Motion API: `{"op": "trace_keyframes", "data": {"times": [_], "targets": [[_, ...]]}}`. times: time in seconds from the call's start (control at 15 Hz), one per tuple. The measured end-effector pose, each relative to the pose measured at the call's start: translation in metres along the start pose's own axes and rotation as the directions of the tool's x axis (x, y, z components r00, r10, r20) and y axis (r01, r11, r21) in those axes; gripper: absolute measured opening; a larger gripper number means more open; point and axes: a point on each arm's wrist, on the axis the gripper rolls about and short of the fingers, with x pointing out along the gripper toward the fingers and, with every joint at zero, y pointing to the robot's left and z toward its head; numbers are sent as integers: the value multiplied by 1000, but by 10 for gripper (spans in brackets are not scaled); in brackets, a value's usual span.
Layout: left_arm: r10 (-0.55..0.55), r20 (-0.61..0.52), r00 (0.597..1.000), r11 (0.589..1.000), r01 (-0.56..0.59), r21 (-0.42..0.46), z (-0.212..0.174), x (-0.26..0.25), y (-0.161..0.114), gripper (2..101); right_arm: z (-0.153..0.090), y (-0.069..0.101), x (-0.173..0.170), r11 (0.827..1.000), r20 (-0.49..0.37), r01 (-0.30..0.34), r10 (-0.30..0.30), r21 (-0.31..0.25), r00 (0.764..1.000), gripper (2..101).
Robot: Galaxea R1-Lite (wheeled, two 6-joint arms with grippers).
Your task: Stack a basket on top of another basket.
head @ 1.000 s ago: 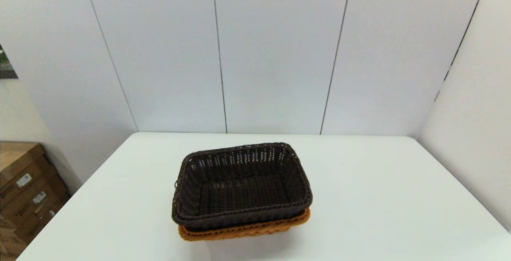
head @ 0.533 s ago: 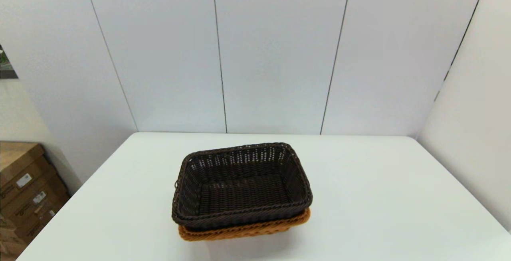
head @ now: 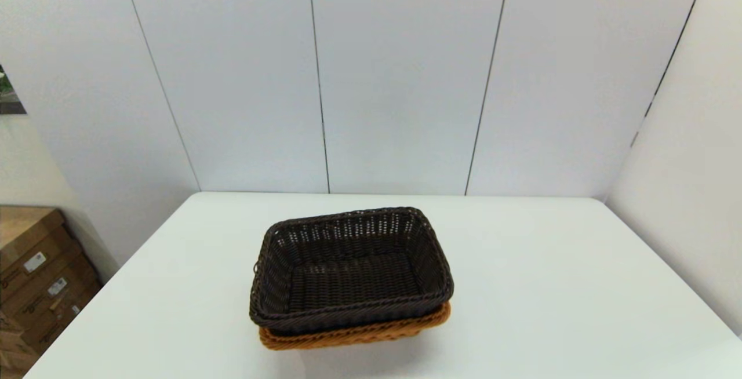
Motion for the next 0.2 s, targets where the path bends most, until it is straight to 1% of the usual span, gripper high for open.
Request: {"op": "trace_keyframes", "data": {"times": [0.2], "targets": [[0,0,1000,1000,0,0,0,0,0,978,0,0,0,1000,0,0,0,0,1000,973]]}}
